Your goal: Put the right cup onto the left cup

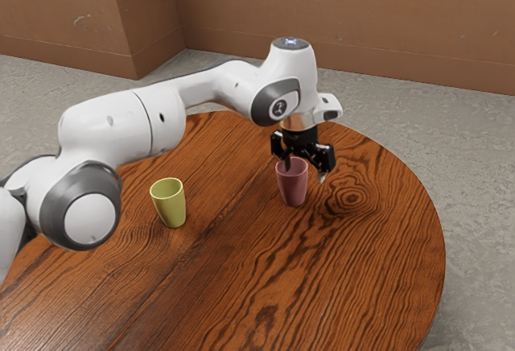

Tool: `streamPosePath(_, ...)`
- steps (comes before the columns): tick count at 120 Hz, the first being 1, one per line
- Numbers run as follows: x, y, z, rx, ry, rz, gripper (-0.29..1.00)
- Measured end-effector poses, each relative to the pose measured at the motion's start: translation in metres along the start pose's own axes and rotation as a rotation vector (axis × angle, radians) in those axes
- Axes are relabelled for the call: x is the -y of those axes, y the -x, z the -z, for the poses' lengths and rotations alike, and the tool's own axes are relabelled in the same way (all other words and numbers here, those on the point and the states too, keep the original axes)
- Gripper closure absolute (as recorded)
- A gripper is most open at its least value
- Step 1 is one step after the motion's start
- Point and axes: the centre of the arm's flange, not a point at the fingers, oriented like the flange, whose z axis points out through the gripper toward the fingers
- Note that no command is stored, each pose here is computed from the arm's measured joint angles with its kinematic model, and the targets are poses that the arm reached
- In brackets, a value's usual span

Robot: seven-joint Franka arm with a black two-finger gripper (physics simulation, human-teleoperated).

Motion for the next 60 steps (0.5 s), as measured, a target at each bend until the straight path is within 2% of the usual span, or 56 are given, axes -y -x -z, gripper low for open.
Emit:
streamPosePath(41,0.007,-0.002,-0.014,0.004,-0.012,-0.002,0.07)
streamPosePath(52,0.008,-0.002,-0.019,0.004,-0.013,-0.003,-0.01)
streamPosePath(60,0.008,-0.003,-0.022,0.005,-0.012,-0.004,0.14)
